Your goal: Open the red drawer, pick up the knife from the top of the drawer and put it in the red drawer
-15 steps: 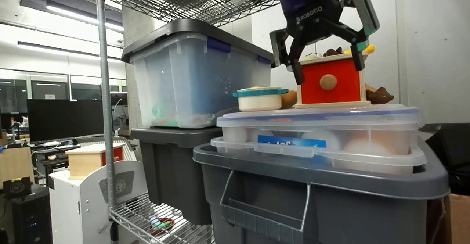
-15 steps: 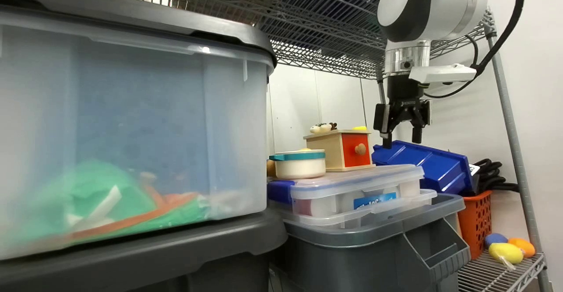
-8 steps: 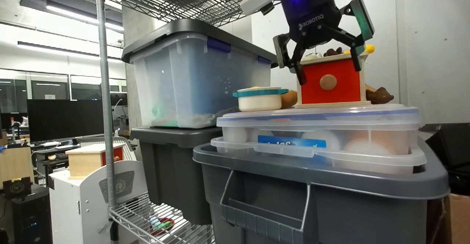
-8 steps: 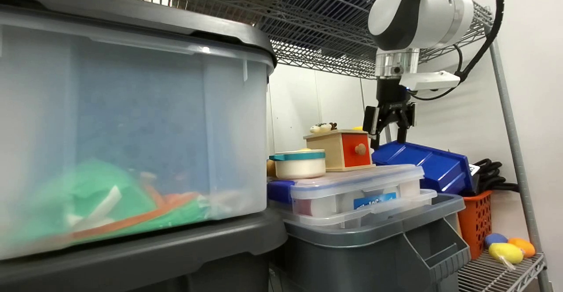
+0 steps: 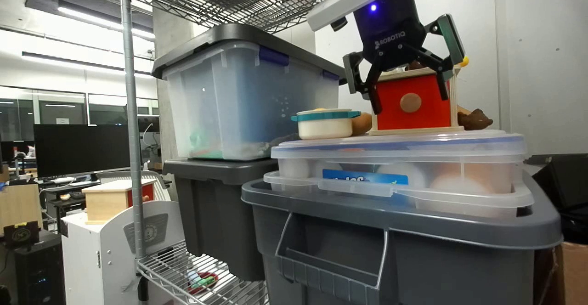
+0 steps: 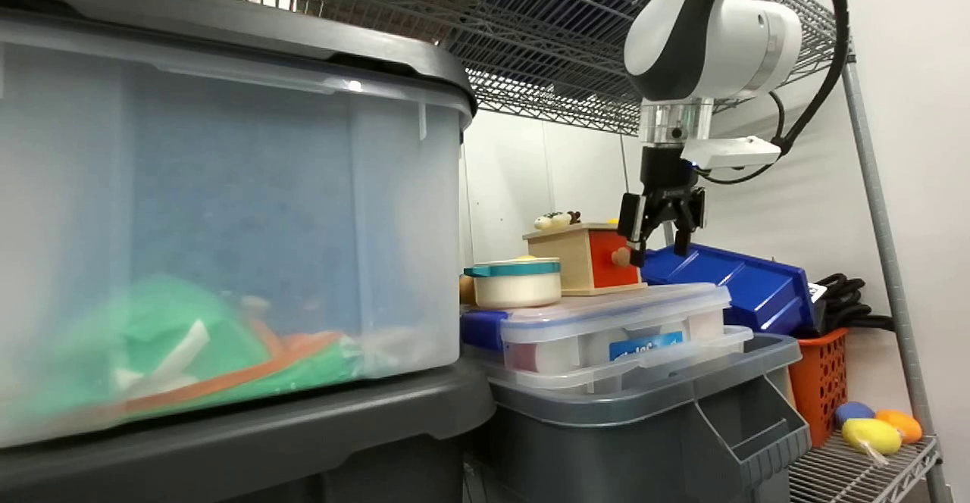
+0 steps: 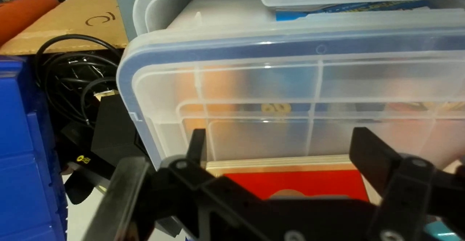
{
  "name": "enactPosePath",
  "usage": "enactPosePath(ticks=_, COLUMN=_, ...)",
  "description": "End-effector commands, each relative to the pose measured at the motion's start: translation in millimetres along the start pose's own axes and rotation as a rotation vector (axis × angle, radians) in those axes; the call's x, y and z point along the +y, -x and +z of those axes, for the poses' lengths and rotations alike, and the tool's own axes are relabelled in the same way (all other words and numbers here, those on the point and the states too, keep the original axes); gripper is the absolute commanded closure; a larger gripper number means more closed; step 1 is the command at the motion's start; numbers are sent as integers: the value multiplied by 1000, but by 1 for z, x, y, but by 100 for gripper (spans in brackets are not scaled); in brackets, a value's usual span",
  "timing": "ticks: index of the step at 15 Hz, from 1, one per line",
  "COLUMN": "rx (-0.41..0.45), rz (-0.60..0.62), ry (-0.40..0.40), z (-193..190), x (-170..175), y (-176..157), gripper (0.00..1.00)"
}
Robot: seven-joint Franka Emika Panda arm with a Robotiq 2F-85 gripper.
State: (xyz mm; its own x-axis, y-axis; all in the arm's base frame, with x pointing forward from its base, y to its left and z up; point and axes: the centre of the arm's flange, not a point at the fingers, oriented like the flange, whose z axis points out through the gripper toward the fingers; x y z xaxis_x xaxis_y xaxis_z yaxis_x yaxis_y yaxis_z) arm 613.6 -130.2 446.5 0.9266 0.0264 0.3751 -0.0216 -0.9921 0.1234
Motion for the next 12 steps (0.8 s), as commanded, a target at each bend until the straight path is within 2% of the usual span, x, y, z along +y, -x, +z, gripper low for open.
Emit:
enactPosePath(ticks=1, rx=26, rz=-17, ry=-15, z=11, x=6, y=-15, gripper=0)
enactPosePath(ticks=12, rx=51, rz=-23, ry=-16, z=13, x=6, y=-35, gripper=0)
